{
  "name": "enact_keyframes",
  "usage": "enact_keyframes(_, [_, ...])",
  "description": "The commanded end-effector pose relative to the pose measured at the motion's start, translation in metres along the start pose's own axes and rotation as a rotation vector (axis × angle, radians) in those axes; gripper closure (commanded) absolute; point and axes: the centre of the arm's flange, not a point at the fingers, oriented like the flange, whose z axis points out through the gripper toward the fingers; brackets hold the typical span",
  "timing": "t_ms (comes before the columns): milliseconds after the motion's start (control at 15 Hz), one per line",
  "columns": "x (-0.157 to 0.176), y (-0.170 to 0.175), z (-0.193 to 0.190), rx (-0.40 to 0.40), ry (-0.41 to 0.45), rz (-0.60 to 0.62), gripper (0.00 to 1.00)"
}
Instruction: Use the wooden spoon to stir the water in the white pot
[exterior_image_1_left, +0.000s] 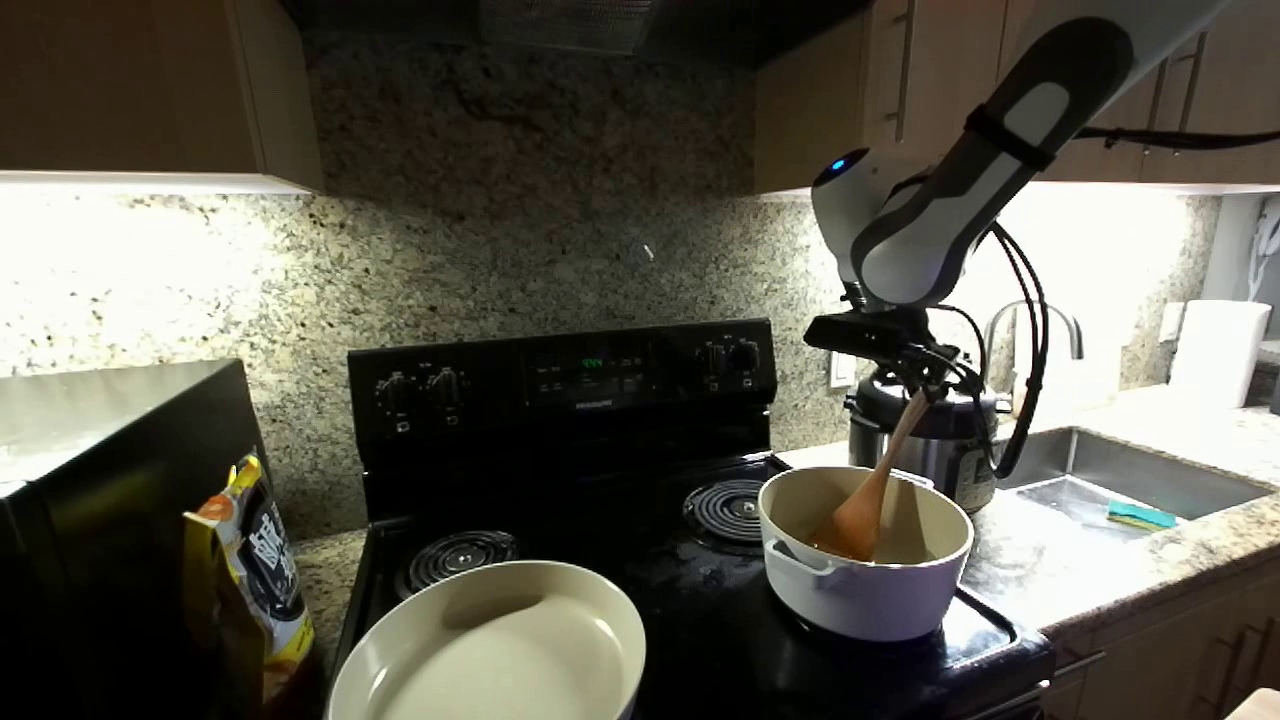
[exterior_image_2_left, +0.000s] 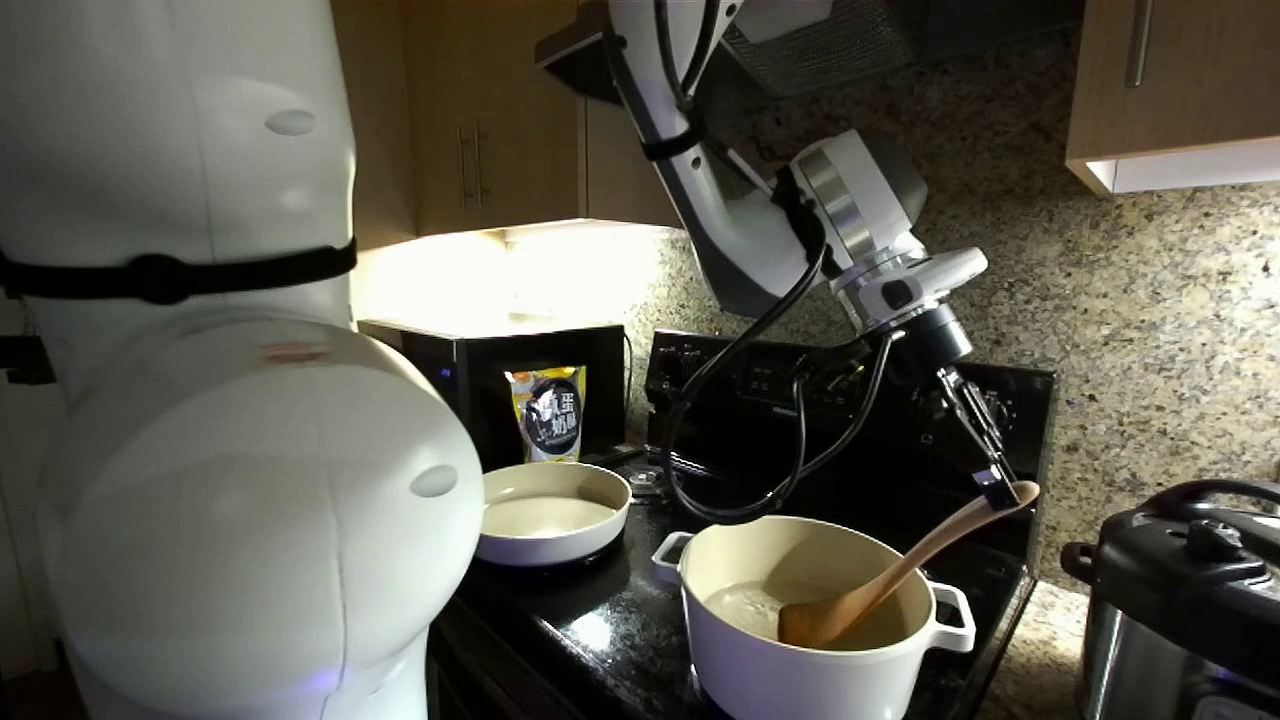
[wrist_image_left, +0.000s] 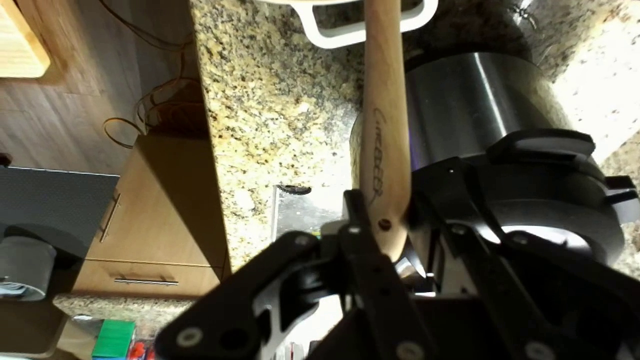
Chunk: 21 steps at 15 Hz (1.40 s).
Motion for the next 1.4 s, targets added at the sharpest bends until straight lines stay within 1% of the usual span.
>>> enact_keyframes(0, [0.008,0.014,0.018,-0.035,0.036,0.064,0.90])
enact_keyframes(267, [0.010,0.042,0.036,-0.078,0.044,0.069,0.90])
enact_keyframes(400, [0.002,0.050,0.040,-0.081,0.033,0.029,0.90])
enact_keyframes(533, [-0.010,0.050,0.041,-0.081,0.023,-0.013,0.90])
enact_keyframes(667, [-0.021,0.042,0.037,-0.065,0.004,-0.045,0.90])
enact_keyframes(1000, [-0.040,0.010,0.013,0.018,-0.025,-0.123,0.90])
enact_keyframes(1133, [-0.040,-0.002,0.006,0.025,-0.024,-0.111,0.90])
enact_keyframes(1333, [-0.028,-0.014,0.006,0.020,-0.020,-0.063,0.90])
